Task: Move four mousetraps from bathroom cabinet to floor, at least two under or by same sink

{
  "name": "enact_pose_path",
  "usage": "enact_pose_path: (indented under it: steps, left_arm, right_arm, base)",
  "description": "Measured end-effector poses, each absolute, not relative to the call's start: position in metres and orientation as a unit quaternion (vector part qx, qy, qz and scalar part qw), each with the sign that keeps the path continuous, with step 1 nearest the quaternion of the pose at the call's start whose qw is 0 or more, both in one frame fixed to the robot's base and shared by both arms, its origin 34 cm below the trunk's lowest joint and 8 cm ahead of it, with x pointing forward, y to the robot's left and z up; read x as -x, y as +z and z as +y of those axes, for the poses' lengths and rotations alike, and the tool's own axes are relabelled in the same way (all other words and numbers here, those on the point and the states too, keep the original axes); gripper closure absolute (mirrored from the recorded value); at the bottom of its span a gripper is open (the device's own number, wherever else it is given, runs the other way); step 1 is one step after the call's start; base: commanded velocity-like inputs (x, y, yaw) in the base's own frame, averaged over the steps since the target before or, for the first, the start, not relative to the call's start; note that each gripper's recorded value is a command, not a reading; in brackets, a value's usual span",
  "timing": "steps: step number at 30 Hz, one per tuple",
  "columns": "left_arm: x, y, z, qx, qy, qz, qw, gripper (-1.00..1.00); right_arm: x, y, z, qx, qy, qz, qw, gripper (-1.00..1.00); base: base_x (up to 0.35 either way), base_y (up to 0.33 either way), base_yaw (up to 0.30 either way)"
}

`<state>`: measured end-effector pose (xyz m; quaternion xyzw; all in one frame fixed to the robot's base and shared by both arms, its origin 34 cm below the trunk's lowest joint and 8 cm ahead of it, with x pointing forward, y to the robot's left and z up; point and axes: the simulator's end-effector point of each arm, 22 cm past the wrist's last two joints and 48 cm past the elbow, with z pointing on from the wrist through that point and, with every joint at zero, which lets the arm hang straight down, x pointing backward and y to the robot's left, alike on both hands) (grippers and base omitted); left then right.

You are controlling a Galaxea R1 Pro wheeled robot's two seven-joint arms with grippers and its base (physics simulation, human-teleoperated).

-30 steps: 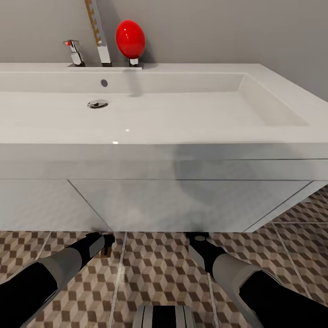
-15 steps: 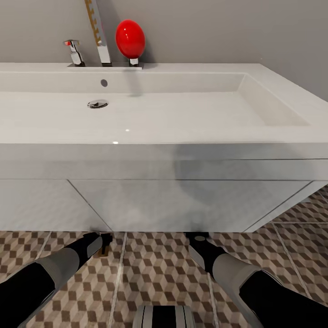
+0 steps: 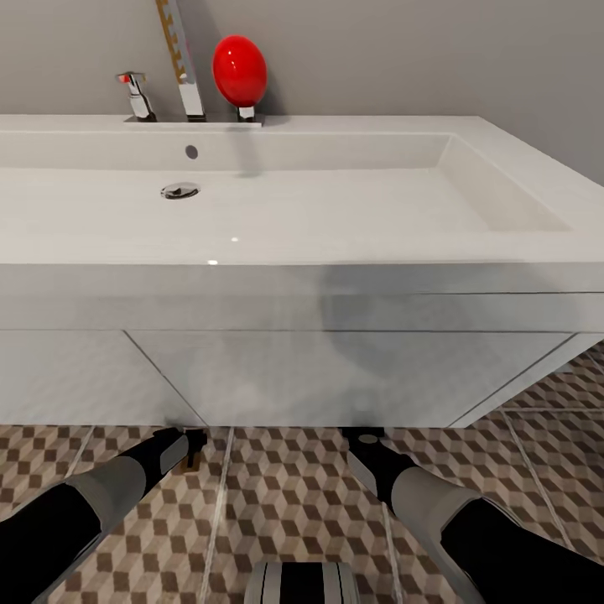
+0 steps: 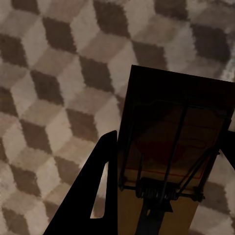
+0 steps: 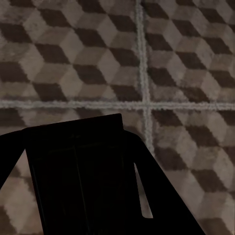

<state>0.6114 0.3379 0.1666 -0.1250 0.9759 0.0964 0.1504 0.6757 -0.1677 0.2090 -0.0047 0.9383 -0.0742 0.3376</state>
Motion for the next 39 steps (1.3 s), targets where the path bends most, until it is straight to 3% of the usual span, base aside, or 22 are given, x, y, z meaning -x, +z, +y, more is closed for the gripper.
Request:
enact_pose_path:
  steps: [32, 39]
  left_arm:
    - [-0.617, 0.166, 0.339, 0.129, 0.094, 0.974, 0.163, 1.00]
    - [-0.656, 0.186, 0.340, 0.134, 0.090, 0.968, 0.191, 1.00]
  right_arm:
    - [-0.677, 0.208, -0.164, 0.007, -0.071, 0.938, 0.339, 1.00]
    - [-0.706, 0.225, -0.164, 0.000, -0.069, 0.931, 0.358, 1.00]
  base:
    - [-0.002, 0.000, 0.000]
    - [-0.237, 0.000, 0.000]
